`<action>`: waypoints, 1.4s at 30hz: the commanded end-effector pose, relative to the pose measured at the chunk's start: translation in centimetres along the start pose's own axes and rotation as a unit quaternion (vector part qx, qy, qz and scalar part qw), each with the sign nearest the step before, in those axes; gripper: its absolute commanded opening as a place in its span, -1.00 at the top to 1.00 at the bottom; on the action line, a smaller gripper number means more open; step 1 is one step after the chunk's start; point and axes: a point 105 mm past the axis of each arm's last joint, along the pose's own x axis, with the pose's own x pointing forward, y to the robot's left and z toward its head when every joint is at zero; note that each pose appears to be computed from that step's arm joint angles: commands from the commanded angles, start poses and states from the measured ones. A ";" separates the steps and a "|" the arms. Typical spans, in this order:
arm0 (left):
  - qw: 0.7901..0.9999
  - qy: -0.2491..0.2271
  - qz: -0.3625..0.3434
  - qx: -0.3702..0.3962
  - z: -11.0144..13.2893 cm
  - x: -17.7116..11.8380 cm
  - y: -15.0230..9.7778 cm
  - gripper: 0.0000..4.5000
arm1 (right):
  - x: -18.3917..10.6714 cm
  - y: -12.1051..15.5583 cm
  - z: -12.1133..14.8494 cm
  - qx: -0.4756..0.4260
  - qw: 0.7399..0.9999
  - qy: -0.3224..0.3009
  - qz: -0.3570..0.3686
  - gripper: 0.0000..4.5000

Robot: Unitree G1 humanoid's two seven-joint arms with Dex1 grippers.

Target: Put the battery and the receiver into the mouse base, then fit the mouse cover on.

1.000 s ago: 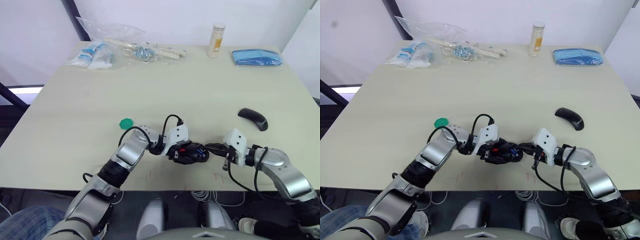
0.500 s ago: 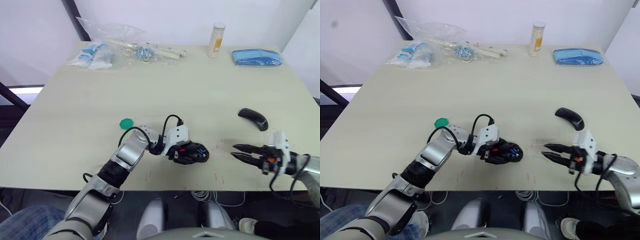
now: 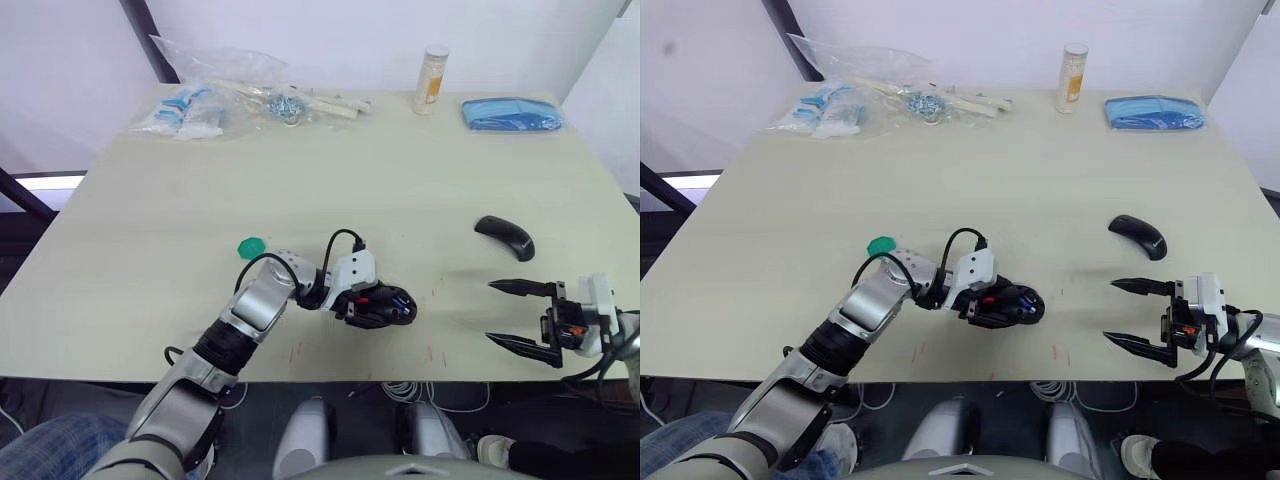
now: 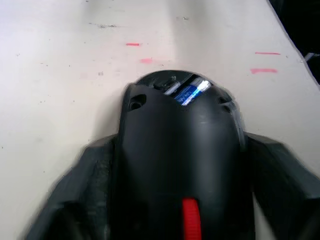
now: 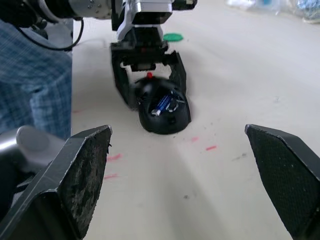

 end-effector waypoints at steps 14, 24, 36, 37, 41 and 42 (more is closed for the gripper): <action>0.990 -0.140 0.023 0.025 4.0 -6.4 -1.1 -0.98 | -1.7 -1.0 1.1 -0.017 0.999 -0.015 -0.032 -1.00; 0.980 -0.189 0.042 0.035 3.5 -9.3 -2.0 -0.98 | -5.0 -7.6 0.3 0.016 0.978 0.027 -0.206 -1.00; 0.969 -0.228 0.066 0.070 3.6 -12.8 -3.6 -0.98 | -5.8 -12.8 -0.7 0.070 0.947 0.113 -0.293 -1.00; 0.968 -0.231 0.070 0.073 3.7 -12.9 -3.6 -0.98 | -5.9 -13.0 -0.9 0.076 0.945 0.120 -0.294 -1.00; 0.965 -0.233 0.091 0.084 4.0 -13.4 -3.7 -0.98 | -5.8 -13.8 -1.3 0.093 0.941 0.139 -0.294 -1.00; 0.964 -0.235 0.095 0.085 4.0 -13.5 -3.7 -0.98 | -5.7 -13.9 -1.4 0.097 0.941 0.141 -0.292 -1.00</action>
